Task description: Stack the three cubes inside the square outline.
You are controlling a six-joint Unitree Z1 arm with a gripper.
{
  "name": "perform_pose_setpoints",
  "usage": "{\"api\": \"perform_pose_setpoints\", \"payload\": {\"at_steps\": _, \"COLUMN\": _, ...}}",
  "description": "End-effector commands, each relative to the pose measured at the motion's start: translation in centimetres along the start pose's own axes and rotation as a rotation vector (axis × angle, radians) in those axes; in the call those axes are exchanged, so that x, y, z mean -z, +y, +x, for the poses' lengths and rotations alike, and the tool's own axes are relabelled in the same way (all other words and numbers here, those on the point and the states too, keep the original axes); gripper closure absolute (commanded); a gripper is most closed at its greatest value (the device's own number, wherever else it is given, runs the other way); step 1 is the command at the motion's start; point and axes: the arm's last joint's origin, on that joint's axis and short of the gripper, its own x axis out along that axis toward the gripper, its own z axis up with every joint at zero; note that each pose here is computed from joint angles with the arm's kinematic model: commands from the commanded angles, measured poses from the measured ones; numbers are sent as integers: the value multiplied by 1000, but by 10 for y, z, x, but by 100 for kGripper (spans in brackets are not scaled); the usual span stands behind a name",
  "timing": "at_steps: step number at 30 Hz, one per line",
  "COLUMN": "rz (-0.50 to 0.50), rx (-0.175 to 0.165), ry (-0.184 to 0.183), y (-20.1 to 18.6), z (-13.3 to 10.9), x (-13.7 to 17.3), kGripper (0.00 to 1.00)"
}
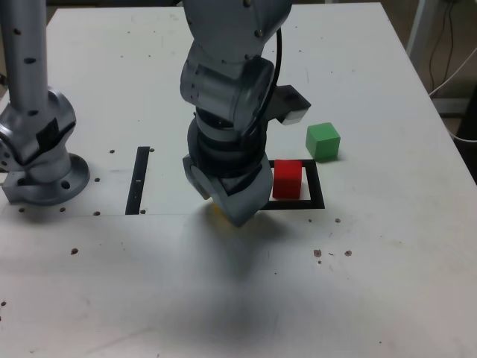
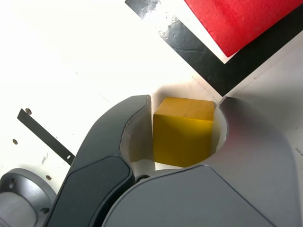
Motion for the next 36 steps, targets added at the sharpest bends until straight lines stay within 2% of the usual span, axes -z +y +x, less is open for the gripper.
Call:
{"api": "perform_pose_setpoints", "payload": {"at_steps": 1, "rz": -4, "rx": 3, "ry": 4, "y": 0, "z": -1, "x": 1, "kGripper": 63}}
{"api": "perform_pose_setpoints", "payload": {"at_steps": 12, "rz": -15, "rx": 24, "ry": 3, "y": 8, "z": -35, "x": 10, "kGripper": 63}}
{"api": "perform_pose_setpoints", "payload": {"at_steps": 18, "rz": -67, "rx": 76, "ry": -17, "y": 22, "z": -58, "x": 17, "kGripper": 63}}
{"api": "perform_pose_setpoints", "payload": {"at_steps": 21, "rz": -115, "rx": 101, "ry": -18, "y": 33, "z": -69, "x": 22, "kGripper": 64}}
{"api": "perform_pose_setpoints", "payload": {"at_steps": 26, "rz": -227, "rx": 138, "ry": 4, "y": 53, "z": -81, "x": 32, "kGripper": 64}}
{"api": "perform_pose_setpoints", "payload": {"at_steps": 31, "rz": -361, "rx": 189, "ry": 13, "y": 74, "z": -80, "x": 37, "kGripper": 64}}
{"api": "perform_pose_setpoints", "payload": {"at_steps": 36, "rz": -476, "rx": 223, "ry": 14, "y": 87, "z": -75, "x": 32, "kGripper": 64}}
